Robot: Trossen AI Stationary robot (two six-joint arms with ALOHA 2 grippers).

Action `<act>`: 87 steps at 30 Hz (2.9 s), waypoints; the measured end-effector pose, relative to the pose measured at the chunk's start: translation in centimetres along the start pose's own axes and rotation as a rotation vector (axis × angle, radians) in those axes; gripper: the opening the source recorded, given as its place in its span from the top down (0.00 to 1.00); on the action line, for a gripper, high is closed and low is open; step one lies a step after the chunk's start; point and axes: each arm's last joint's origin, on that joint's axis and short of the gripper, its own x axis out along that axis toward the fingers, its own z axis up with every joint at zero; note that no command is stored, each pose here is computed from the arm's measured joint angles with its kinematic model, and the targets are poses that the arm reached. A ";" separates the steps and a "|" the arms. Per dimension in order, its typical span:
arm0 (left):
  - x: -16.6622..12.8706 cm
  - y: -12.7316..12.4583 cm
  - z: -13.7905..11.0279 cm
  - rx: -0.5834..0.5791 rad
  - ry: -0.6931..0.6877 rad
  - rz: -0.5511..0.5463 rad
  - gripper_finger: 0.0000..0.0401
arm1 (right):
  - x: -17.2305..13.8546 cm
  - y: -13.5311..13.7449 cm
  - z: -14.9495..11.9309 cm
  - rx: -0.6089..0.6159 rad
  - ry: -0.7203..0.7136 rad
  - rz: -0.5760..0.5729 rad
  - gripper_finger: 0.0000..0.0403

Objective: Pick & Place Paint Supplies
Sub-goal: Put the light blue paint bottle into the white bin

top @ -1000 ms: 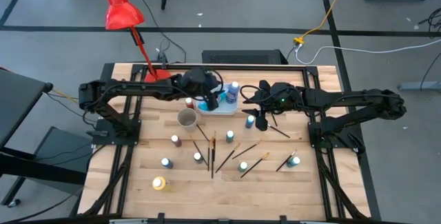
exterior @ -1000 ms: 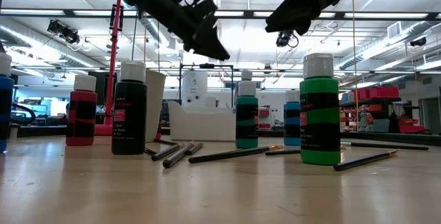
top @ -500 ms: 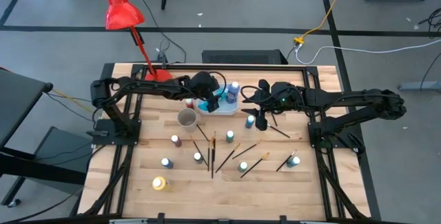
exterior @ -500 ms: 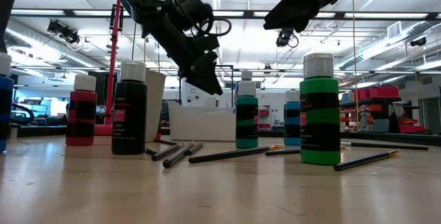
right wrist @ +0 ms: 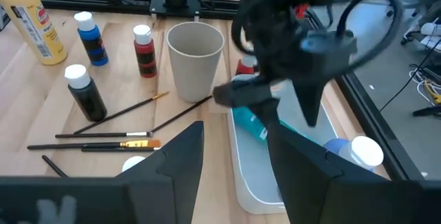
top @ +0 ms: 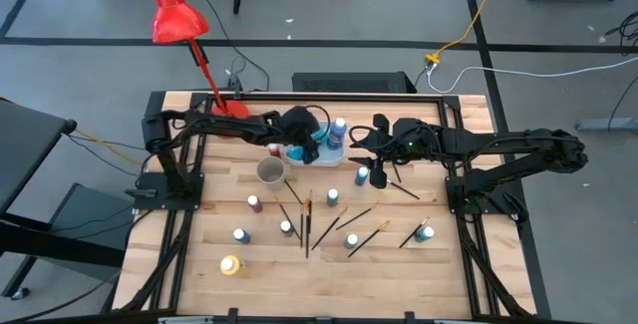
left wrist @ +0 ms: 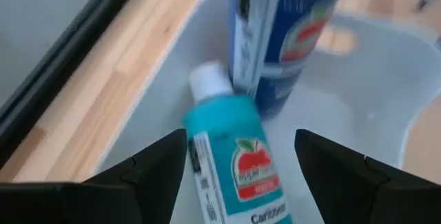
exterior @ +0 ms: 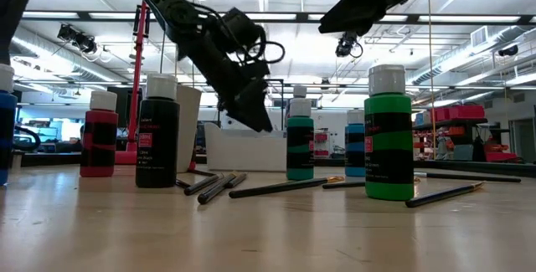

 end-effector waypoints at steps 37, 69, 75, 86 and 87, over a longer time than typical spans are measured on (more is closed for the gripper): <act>0.7 0.9 -0.3 -0.097 -0.005 0.085 0.52 | 0.0 0.0 0.0 0.016 0.004 0.000 0.59; -13.6 -0.1 5.9 -0.058 -0.449 0.023 0.53 | 4.0 -1.5 -0.3 0.054 -0.066 -0.113 0.59; -14.4 -2.4 5.9 0.009 -0.469 -0.050 0.51 | 3.8 -2.4 0.2 0.034 -0.093 -0.363 0.59; -15.4 -5.4 5.8 0.053 -0.507 -0.125 0.51 | 1.6 -1.5 1.5 -0.032 -0.176 -0.189 0.60; -15.5 -5.5 5.9 0.060 -0.525 -0.126 0.51 | 1.1 -1.4 1.6 -0.042 -0.183 -0.177 0.61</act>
